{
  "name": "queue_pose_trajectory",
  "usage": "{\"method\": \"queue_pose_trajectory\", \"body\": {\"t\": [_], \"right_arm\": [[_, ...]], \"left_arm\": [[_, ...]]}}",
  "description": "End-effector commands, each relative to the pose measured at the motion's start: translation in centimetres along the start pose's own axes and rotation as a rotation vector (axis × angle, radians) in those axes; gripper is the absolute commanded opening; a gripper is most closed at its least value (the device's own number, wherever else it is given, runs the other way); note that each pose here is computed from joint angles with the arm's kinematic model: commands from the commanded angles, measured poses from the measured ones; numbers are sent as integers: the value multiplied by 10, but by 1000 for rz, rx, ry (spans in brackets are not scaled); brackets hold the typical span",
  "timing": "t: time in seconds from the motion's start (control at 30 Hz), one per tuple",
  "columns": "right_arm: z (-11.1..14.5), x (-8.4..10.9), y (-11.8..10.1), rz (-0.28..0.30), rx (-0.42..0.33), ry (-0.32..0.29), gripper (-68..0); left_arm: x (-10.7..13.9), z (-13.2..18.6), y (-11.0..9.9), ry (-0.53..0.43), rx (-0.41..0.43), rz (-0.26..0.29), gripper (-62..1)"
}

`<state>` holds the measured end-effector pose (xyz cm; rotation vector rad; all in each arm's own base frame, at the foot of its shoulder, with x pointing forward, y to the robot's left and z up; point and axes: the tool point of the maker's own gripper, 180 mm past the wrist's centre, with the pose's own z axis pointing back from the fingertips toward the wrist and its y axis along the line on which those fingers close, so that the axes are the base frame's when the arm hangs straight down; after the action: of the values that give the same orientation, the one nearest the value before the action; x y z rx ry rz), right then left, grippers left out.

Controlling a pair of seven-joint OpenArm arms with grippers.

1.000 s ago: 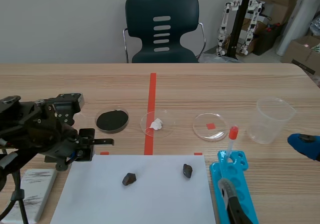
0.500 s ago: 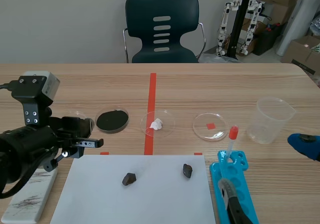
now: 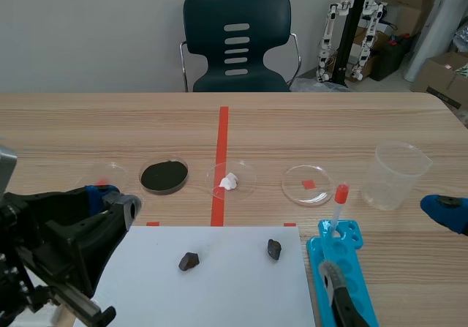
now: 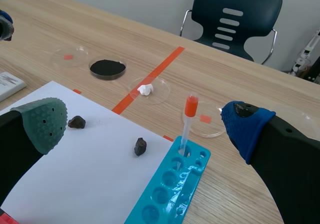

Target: Pick up the left mineral with the left hand

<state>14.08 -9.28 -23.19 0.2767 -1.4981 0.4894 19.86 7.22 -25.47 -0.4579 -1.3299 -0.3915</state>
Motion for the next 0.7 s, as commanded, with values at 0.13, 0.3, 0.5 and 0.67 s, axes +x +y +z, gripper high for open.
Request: {"method": "queue_pose_trajectory", "body": {"t": [0.13,0.3,0.5,0.67], "right_arm": [[-1,6,-1,-2,4,-24,-20],[-1,6,-1,-2,4,-24,-20],[-1,6,-1,-2,4,-24,-20],[-1,6,-1,-2,4,-24,-20]], "left_arm": [[10,12,-17,-60,-52,-36,-539],[10,22,-28,-85,-82,-75,-539],[11,22,-29,-88,-83,-77,-539],[11,22,-29,-89,-83,-77,-539]]}}
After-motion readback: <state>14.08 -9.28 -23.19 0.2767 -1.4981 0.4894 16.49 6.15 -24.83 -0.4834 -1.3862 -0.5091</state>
